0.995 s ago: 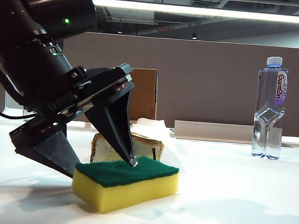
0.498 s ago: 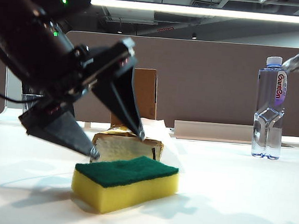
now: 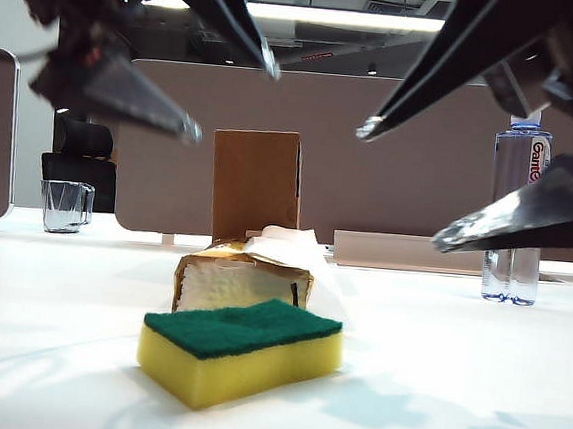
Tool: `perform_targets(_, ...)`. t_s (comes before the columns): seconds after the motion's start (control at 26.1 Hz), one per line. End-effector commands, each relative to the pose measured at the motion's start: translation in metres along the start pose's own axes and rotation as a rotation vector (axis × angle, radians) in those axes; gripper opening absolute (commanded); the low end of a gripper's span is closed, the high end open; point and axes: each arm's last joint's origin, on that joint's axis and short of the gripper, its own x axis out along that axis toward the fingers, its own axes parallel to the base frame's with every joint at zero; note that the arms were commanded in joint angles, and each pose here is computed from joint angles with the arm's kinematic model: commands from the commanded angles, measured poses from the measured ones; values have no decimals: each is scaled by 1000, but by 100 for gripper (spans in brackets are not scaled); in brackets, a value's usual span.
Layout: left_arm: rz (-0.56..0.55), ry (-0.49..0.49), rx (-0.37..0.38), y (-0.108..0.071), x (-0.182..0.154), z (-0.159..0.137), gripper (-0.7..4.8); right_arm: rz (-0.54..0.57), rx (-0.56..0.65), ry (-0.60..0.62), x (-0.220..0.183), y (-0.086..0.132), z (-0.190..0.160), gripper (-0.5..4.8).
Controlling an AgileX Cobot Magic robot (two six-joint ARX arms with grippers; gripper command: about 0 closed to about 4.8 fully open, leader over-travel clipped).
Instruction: Move the sponge from left to right to wipe the table, avoiding obstacles on the table, and finally reaching the bottle of mineral water.
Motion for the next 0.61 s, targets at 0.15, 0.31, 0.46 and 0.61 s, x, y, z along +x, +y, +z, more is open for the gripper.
perform_targets(0.15,-27,-168,52,-16,-41,9,408,4,13,35,28,6,-2,382)
perform_targets(0.31,-40,-202,62,-22,-63,6,408,-22,37,52,49,-1,-1,382)
perform_targets(0.46,-43,-212,65,-24,-76,2,408,-37,64,61,61,-6,-1,382)
perform_targets(0.61,-59,-250,77,-28,-91,-2,408,-70,82,55,73,-12,1,382)
